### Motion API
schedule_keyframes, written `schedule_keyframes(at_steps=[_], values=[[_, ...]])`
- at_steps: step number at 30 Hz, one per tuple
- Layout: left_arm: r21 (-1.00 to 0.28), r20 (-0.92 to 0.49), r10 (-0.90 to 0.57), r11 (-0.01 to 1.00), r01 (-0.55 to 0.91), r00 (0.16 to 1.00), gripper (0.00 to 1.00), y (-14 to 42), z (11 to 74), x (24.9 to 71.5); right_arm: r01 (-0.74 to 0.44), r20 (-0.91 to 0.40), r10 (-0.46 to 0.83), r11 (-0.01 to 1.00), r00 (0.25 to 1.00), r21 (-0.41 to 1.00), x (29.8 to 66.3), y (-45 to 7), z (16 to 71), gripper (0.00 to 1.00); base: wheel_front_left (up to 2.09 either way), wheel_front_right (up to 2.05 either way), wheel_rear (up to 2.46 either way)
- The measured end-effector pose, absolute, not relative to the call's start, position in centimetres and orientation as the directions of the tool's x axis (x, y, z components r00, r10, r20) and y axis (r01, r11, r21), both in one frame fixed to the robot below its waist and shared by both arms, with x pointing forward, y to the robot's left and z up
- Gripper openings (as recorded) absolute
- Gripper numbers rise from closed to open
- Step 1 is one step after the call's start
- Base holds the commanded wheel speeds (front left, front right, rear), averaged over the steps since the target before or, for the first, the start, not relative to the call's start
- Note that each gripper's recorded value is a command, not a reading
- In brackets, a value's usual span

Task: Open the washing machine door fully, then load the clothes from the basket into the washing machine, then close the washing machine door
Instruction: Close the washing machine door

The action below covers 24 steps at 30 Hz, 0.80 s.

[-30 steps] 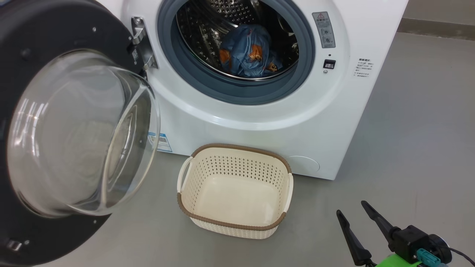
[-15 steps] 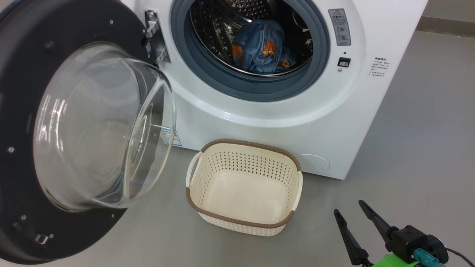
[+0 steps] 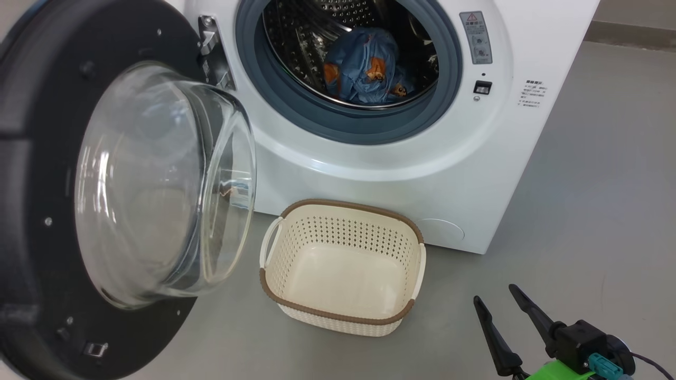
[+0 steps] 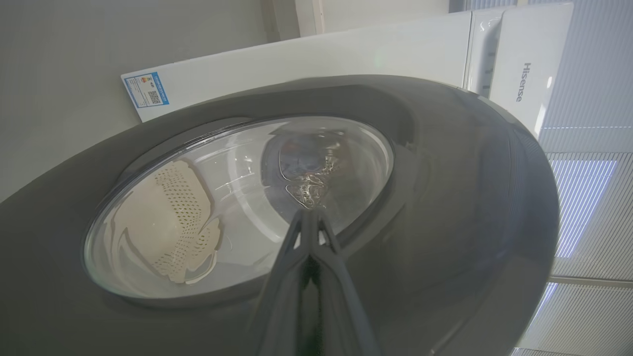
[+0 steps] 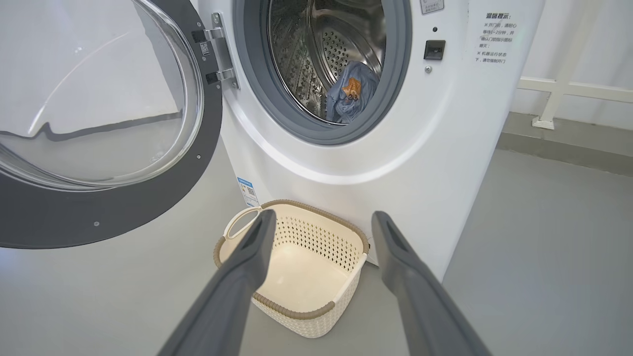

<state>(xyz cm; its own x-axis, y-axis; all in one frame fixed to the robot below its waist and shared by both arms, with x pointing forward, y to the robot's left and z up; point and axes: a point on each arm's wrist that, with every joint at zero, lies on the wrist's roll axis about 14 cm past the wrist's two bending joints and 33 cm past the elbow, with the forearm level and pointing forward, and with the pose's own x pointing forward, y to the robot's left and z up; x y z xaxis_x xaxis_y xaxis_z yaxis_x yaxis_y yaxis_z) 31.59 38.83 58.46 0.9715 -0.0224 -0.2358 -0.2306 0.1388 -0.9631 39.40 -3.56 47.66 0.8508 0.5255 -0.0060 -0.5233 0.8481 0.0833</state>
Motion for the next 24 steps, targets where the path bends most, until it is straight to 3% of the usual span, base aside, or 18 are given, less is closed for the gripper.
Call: schedule_keyframes(at_steps=[24], values=[[-0.978,-0.151,-0.27,0.181,-0.104,0.951,0.0,29.8,61.6,36.3,-0.41,0.022,0.41,0.905,0.912,0.118,38.5,-6.8,48.6,1.0,0.0,0.0,0.0]])
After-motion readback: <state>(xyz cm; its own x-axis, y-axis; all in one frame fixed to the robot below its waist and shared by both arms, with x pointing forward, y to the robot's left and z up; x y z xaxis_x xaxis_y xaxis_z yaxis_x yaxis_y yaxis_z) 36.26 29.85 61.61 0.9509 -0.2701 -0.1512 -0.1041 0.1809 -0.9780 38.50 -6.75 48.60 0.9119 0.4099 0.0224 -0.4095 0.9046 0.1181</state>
